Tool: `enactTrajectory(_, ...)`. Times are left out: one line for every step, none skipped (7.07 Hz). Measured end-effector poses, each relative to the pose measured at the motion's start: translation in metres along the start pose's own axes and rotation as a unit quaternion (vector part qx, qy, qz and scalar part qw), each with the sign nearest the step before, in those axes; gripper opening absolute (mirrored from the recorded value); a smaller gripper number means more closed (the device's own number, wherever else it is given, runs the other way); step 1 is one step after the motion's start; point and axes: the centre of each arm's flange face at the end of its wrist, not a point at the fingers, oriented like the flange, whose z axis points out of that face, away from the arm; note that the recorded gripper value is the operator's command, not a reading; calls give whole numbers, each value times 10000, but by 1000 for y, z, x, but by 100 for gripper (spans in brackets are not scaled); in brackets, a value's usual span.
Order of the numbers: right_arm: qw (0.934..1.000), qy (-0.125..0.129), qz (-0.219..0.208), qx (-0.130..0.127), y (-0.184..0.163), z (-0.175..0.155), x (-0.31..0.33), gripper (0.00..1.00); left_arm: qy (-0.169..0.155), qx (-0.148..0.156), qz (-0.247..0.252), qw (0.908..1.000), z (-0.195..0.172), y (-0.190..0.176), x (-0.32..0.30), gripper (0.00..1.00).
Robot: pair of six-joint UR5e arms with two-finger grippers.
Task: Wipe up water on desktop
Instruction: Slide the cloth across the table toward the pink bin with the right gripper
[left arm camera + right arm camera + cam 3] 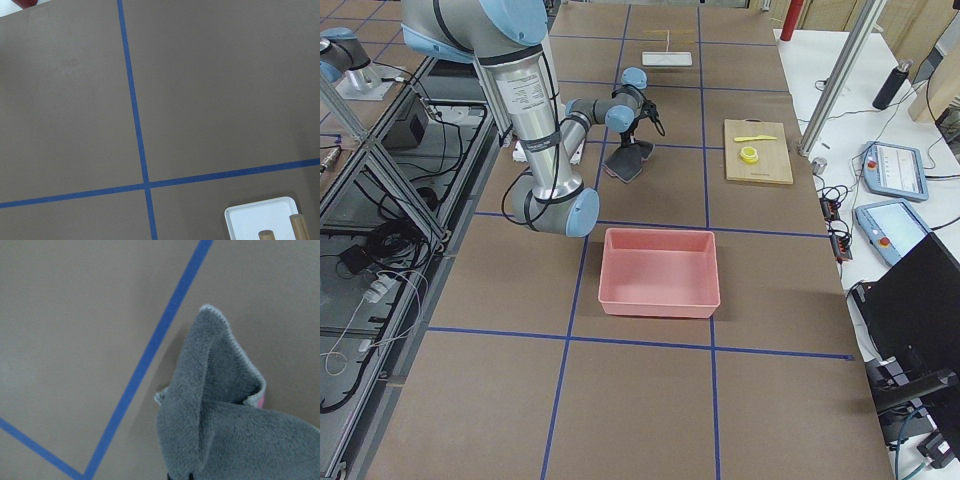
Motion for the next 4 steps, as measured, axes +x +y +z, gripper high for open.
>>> enactTrajectory(9991,-399,23,135,-8,-20,0,0,-8,-60,64,10000,5,6,-4,99)
enactTrajectory(9968,-744,86,270,-18,-42,5,0,-12,-96,92,9999,8,9,-7,99)
enactTrajectory(9937,-1035,152,405,-28,-63,11,0,-12,-109,104,9999,9,10,-7,99)
enactTrajectory(9917,-1182,173,469,-35,-70,15,0,-11,-112,112,9999,10,10,-7,99)
